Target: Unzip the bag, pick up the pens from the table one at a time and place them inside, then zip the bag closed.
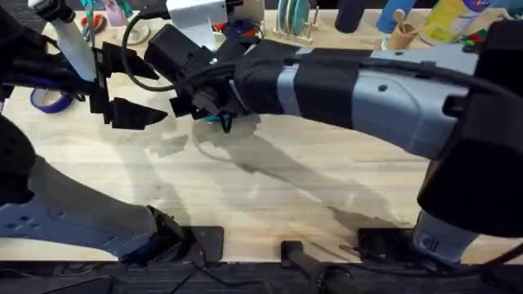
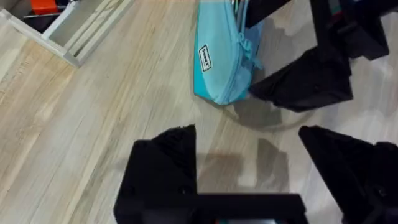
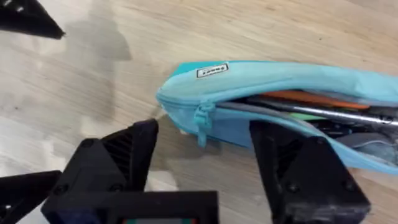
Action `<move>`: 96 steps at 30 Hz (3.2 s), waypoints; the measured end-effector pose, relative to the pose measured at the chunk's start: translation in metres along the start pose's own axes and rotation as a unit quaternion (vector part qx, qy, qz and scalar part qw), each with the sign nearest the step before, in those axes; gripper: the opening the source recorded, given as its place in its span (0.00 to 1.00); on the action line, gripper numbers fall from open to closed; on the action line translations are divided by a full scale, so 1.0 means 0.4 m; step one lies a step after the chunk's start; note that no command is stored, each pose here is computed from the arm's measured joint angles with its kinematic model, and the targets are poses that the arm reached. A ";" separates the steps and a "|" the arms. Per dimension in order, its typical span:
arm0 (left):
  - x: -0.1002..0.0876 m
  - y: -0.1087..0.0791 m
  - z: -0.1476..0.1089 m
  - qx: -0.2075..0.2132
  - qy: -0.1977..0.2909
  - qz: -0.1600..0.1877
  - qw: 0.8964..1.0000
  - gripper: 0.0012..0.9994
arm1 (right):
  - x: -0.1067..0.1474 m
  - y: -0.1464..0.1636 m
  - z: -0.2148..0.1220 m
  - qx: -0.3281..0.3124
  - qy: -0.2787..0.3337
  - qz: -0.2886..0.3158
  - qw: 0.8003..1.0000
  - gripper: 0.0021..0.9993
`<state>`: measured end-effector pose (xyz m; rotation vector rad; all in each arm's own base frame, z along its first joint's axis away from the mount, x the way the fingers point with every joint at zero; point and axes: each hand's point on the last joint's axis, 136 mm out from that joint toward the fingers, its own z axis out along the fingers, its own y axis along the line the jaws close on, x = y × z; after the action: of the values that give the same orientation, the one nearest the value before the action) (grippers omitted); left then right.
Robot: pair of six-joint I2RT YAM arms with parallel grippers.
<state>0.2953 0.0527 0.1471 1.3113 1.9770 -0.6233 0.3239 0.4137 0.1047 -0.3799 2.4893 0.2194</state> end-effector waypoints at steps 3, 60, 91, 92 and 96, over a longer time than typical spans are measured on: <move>0.000 0.000 0.000 0.000 0.000 0.000 1.000 1.00 | -0.007 0.003 0.000 -0.002 -0.005 0.000 1.000 0.80; 0.000 0.001 0.000 -0.001 0.000 0.001 1.000 1.00 | -0.028 -0.012 -0.031 0.023 0.006 -0.053 0.998 0.03; 0.018 0.062 0.076 0.011 -0.122 -0.046 0.991 1.00 | -0.031 -0.010 -0.031 0.022 0.003 -0.052 0.998 0.03; 0.019 0.065 0.080 0.010 -0.130 -0.048 0.990 1.00 | -0.031 -0.009 -0.031 0.022 0.003 -0.052 0.998 0.03; 0.026 0.076 0.099 0.013 -0.155 -0.059 0.986 1.00 | -0.032 -0.009 -0.031 0.021 0.003 -0.052 0.998 0.03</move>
<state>0.3314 0.0426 0.1125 1.0455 1.8012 -0.8584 0.3280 0.4099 0.1220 -0.4905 2.4670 0.1231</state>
